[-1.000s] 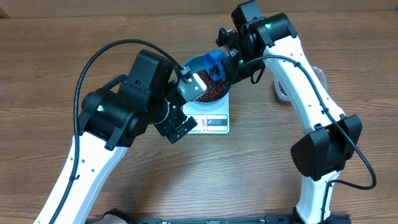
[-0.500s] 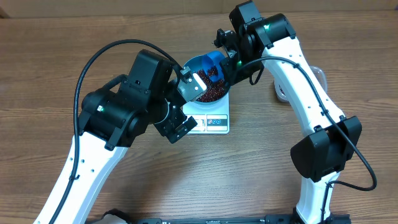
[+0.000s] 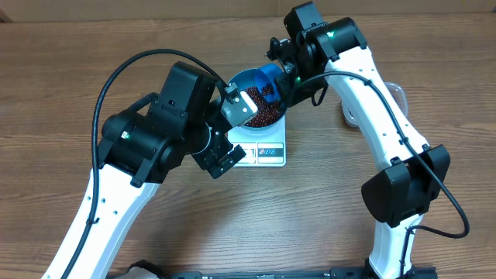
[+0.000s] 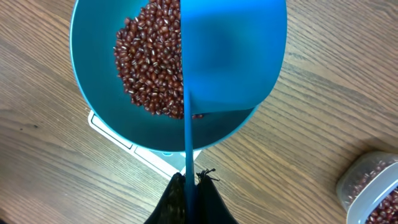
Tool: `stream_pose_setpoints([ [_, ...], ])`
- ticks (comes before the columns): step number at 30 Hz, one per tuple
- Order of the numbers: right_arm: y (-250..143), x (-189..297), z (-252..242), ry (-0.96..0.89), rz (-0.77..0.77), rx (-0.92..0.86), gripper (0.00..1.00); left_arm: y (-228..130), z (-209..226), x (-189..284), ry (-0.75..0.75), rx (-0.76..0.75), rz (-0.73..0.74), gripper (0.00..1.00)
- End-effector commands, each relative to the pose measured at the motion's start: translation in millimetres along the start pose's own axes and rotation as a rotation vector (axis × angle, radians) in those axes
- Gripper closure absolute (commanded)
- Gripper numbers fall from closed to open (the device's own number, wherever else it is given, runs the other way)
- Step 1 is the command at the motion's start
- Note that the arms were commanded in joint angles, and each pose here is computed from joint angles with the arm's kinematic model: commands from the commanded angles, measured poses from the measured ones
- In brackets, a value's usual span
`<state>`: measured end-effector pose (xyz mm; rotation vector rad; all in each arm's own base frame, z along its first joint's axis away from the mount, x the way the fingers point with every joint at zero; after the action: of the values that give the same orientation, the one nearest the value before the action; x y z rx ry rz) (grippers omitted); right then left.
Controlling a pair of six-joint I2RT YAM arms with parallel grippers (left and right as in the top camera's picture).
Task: Scoop item into bowl and weigh 150g on scale
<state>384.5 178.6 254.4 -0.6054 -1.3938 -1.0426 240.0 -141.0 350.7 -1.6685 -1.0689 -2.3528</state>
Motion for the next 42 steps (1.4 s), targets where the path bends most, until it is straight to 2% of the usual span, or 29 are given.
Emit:
stream_pose_setpoints([
  [1, 4, 30, 7, -0.001, -0.093, 0.022, 0.96, 2, 2, 7, 0.017, 0.001, -0.021, 0.01],
  [39, 4, 27, 21, -0.031, -0.083, 0.059, 0.96, 2, 2, 7, 0.018, 0.001, -0.022, 0.00],
  [42, 4, 27, 18, -0.081, -0.079, 0.063, 0.96, 2, 2, 7, 0.017, 0.001, -0.021, 0.00],
])
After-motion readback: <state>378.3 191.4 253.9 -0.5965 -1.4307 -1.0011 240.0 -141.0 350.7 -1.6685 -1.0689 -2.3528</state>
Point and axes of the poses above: each gripper's point midway between its finger pads, its own x axis back along the fingers, its own z axis along the line the jaws close on, y = z × x, the point moved 8 cm from there along x, back along the fingers, and after that the axes turned 3 degrees about -x, right-handed, at the moved point
